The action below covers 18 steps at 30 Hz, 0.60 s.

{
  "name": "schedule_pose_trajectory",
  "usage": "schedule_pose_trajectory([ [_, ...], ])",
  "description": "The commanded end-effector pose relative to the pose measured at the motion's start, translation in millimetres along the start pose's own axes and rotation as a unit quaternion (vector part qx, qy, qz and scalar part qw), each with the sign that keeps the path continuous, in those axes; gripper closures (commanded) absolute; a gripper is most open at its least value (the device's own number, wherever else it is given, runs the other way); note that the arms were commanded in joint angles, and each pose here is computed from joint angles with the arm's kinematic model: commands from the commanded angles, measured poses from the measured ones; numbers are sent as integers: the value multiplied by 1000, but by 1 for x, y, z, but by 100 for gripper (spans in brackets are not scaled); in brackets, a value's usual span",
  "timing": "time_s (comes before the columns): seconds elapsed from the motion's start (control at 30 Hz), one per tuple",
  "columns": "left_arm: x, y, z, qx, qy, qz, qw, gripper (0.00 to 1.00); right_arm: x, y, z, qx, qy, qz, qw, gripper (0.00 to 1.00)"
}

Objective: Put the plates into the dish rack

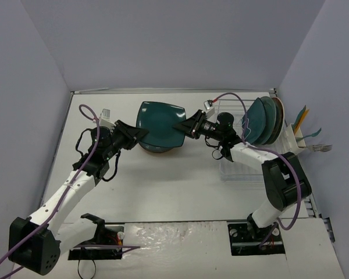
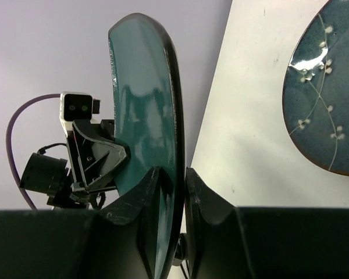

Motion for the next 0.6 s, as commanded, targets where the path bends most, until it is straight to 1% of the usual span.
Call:
schedule_pose_trajectory([
  [0.0, -22, -25, -64, 37, 109, -47, 992, 88, -6, -10, 58, -95, -65, -9, 993, 100],
  [0.03, -23, -24, -60, 43, 99, -45, 993, 82, -7, -12, 60, -101, -61, -10, 993, 100],
  [0.1, -25, -23, -55, 53, 80, -45, 994, 68, -10, -15, 64, -110, -47, -14, 993, 100],
  [0.27, -33, -18, -39, 82, 32, -34, 996, 23, -25, -34, 75, -146, -16, -39, 988, 100],
  [0.33, -37, -17, -34, 98, 18, -30, 995, 13, -33, -42, 76, -162, 5, -44, 986, 100],
  [0.4, -42, -14, -21, 118, -19, -20, 993, 5, -41, -52, 76, -181, 32, -47, 982, 100],
  [0.47, -49, -14, -8, 157, -63, -11, 986, 3, -48, -61, 79, -200, 51, -50, 977, 100],
  [0.57, -63, -21, 5, 221, -124, -3, 967, 3, -62, -76, 83, -226, 72, -56, 970, 100],
])
Point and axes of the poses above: each gripper's point midway between its finger pads, its own x axis out along the fingers, its own z axis along the line the jaws close on, y = z × x, the point moved 4 cm from there along -x, back along the fingers, and after that the axes turned 3 degrees about x, right-handed, at the moved point
